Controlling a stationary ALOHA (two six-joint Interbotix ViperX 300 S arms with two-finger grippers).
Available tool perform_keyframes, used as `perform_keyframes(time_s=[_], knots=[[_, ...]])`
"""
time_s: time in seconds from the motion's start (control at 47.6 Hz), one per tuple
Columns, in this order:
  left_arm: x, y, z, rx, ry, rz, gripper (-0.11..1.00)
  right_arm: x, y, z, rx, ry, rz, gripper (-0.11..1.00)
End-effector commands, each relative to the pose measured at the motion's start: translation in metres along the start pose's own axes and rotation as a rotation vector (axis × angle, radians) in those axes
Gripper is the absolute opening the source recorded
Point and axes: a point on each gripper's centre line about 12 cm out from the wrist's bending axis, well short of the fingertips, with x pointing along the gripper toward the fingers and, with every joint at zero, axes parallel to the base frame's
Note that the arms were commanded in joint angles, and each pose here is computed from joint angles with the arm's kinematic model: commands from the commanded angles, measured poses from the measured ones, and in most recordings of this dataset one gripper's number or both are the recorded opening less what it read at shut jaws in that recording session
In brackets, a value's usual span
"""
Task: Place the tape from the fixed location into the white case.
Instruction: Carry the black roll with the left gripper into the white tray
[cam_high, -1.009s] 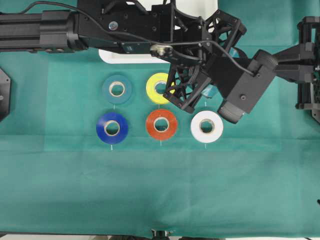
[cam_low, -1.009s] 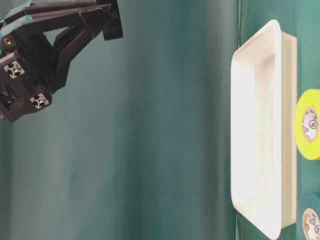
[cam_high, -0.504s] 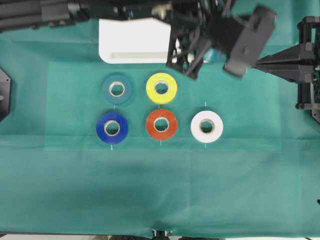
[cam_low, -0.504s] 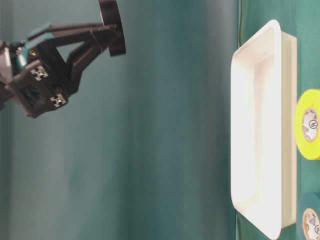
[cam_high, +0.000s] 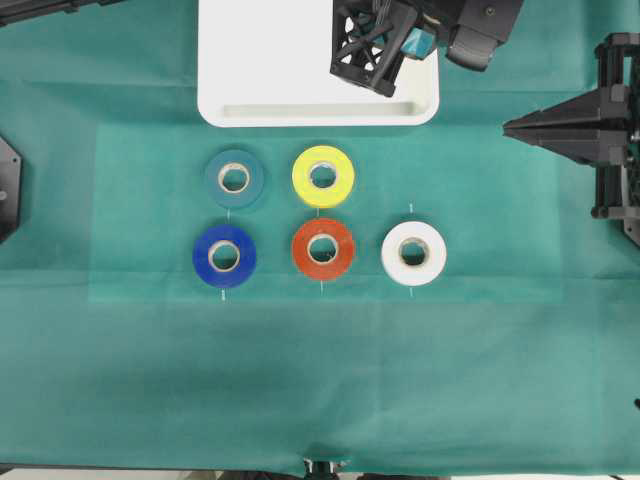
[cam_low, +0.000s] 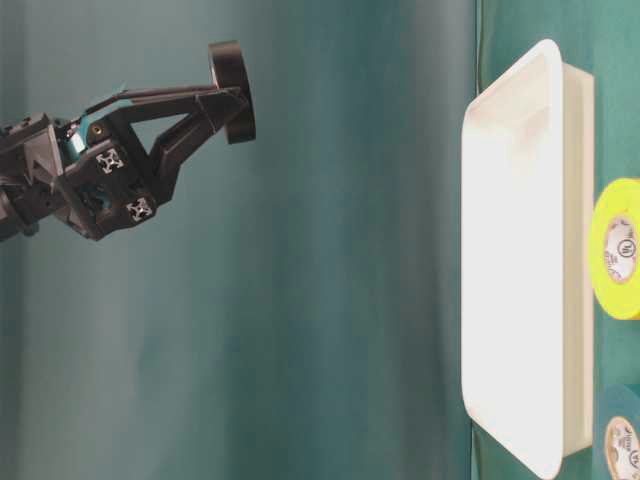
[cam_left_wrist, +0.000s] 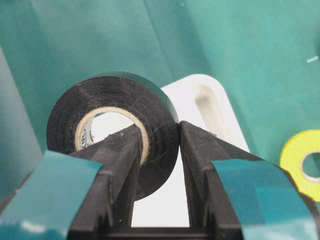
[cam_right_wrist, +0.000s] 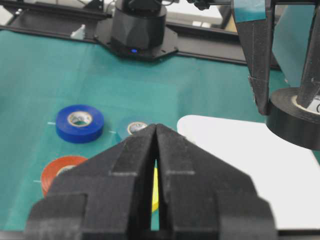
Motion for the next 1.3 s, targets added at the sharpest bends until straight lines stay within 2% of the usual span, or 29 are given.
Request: perform_keyframes(time_s=[0.0,0.105,0.294,0.567,0.904,1.282], knots=[[-0.041,0.008,0.009,-0.003,-0.070,0.052,0.21,0.001,0.000,0.009,-0.003,-0.025,-0.001,0.00],[-0.042,0.008,0.006,-0.006,-0.063,0.049,0.21,0.001,0.000,0.009,-0.003,-0.025,-0.001,0.00],[-0.040,0.007,-0.011,-0.023,-0.023,0.036,0.21,0.001,0.000,0.009,-0.001,-0.026,-0.001,0.00],[-0.046,-0.006,-0.043,-0.093,0.027,0.012,0.21,0.001,0.000,0.010,-0.003,-0.028,-0.001,0.00],[-0.060,-0.021,-0.082,-0.152,0.023,0.037,0.21,0.001,0.000,0.010,-0.005,-0.029,-0.001,0.00],[-0.059,-0.023,-0.086,-0.161,-0.001,0.053,0.21,0.001,0.000,0.012,-0.008,-0.035,-0.001,0.00]])
